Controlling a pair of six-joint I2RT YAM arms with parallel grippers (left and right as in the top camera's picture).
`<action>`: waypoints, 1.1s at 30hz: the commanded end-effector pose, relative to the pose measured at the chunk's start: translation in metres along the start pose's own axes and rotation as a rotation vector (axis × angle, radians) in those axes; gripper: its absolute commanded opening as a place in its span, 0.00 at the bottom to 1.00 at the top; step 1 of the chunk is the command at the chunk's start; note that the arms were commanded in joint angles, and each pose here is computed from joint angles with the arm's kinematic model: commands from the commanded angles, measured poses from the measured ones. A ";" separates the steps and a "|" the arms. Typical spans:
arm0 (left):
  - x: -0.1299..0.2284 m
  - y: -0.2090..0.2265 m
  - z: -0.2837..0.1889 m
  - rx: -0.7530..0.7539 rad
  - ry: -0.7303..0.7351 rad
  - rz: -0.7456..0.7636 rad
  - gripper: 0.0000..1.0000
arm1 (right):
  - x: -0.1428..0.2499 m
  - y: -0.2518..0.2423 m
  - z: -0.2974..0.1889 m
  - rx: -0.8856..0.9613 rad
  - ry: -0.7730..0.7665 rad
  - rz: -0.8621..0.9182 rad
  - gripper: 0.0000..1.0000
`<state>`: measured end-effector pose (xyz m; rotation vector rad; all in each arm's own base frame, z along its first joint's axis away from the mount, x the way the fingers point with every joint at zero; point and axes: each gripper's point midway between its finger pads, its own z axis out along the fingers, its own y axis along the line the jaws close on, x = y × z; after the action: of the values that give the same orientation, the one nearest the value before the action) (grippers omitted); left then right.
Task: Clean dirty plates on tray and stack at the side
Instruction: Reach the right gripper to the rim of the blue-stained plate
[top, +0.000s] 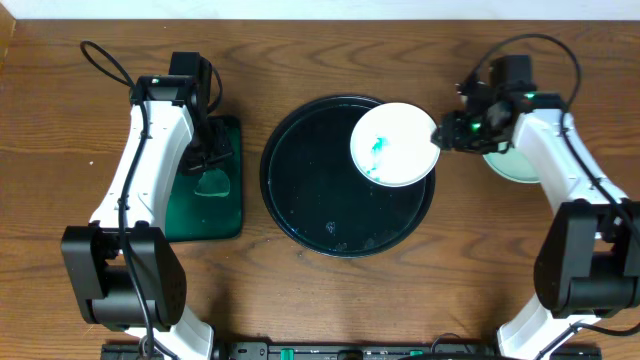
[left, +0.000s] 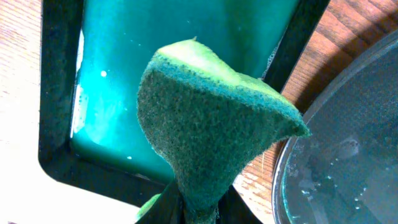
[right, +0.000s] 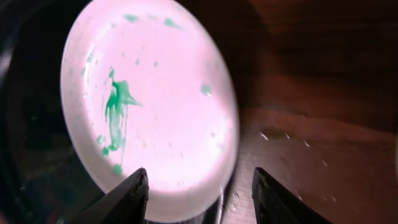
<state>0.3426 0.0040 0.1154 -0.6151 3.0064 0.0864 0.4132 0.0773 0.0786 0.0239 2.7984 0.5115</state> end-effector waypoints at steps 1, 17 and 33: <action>0.004 0.001 0.006 -0.003 0.025 0.016 0.15 | 0.004 -0.009 0.014 0.103 -0.011 0.069 0.50; 0.002 0.000 0.006 0.000 0.018 0.023 0.16 | 0.012 -0.028 0.059 0.142 0.033 0.207 0.30; 0.002 0.000 0.006 0.000 0.019 0.023 0.11 | 0.019 0.010 0.061 0.045 0.065 0.121 0.01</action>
<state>0.3438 0.0022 0.1152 -0.5870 3.0107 0.0704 0.4225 0.0884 0.0223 0.2856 2.8577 0.4261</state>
